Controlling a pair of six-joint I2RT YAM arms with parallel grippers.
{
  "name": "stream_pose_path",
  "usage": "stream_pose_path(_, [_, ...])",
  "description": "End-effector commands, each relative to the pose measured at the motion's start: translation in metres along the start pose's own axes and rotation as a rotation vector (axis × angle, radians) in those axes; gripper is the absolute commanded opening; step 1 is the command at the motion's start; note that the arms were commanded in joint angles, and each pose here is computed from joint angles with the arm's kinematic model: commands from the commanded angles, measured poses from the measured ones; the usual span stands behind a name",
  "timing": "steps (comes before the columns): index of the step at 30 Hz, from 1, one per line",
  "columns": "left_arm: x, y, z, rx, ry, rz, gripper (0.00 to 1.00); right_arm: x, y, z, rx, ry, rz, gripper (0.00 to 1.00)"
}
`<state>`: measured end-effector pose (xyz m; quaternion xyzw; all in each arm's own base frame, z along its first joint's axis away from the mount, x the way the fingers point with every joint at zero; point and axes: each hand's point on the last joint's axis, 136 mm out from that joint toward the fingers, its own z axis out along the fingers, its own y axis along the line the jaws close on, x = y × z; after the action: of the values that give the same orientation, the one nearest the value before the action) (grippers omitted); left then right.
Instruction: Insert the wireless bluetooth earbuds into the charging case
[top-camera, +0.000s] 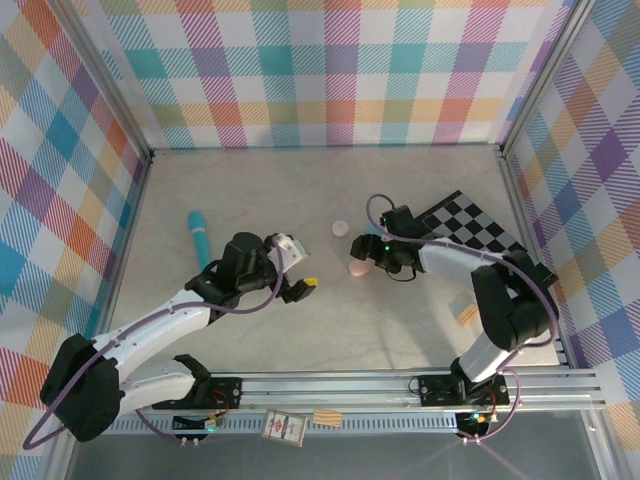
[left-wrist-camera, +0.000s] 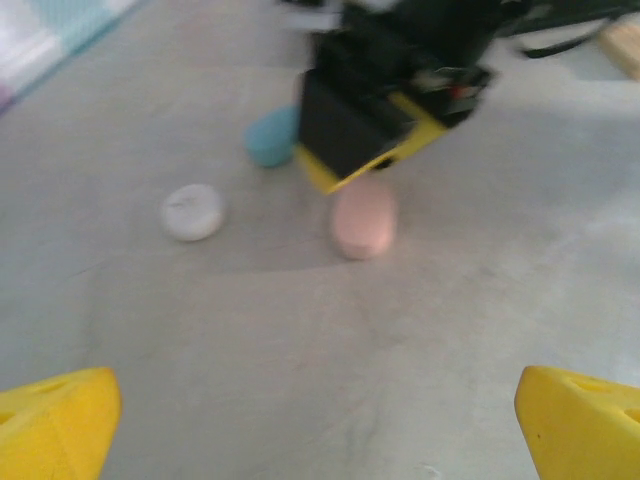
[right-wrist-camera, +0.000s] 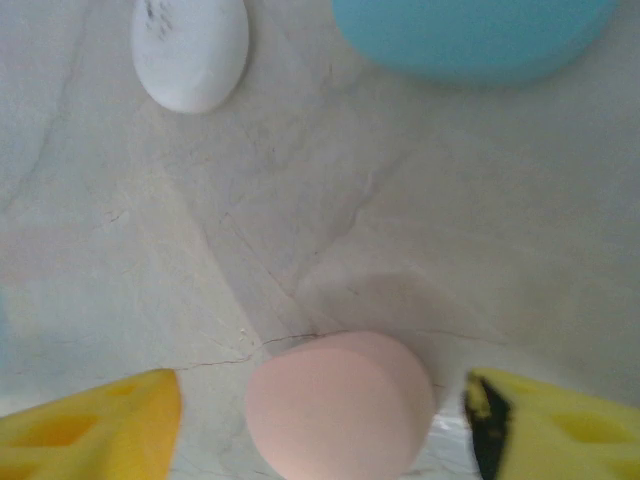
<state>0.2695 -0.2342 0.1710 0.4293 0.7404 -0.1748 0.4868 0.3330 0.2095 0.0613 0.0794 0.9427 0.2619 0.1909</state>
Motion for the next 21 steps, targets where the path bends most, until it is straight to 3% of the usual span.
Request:
stream_pose_path(1, [-0.004,0.054,-0.022,-0.250,-0.103,-0.140,1.00,-0.032,0.000,-0.036,0.086,-0.145,-0.164,0.92])
stream_pose_path(4, [0.015,0.088,-0.044,-0.421,-0.123,-0.239,1.00,-0.052,-0.003,-0.062,0.153,-0.269,-0.274,1.00])
stream_pose_path(11, [0.076,0.136,-0.084,-0.703,-0.126,-0.391,1.00,-0.100,-0.029,-0.119,0.324,-0.655,-0.569,0.99])
stream_pose_path(16, [0.108,0.151,-0.089,-0.772,-0.111,-0.430,1.00,-0.110,-0.082,-0.112,0.377,-0.719,-0.559,0.99])
stream_pose_path(21, [0.124,0.166,-0.086,-0.789,-0.136,-0.477,1.00,-0.113,-0.116,-0.104,0.334,-0.765,-0.506,0.99])
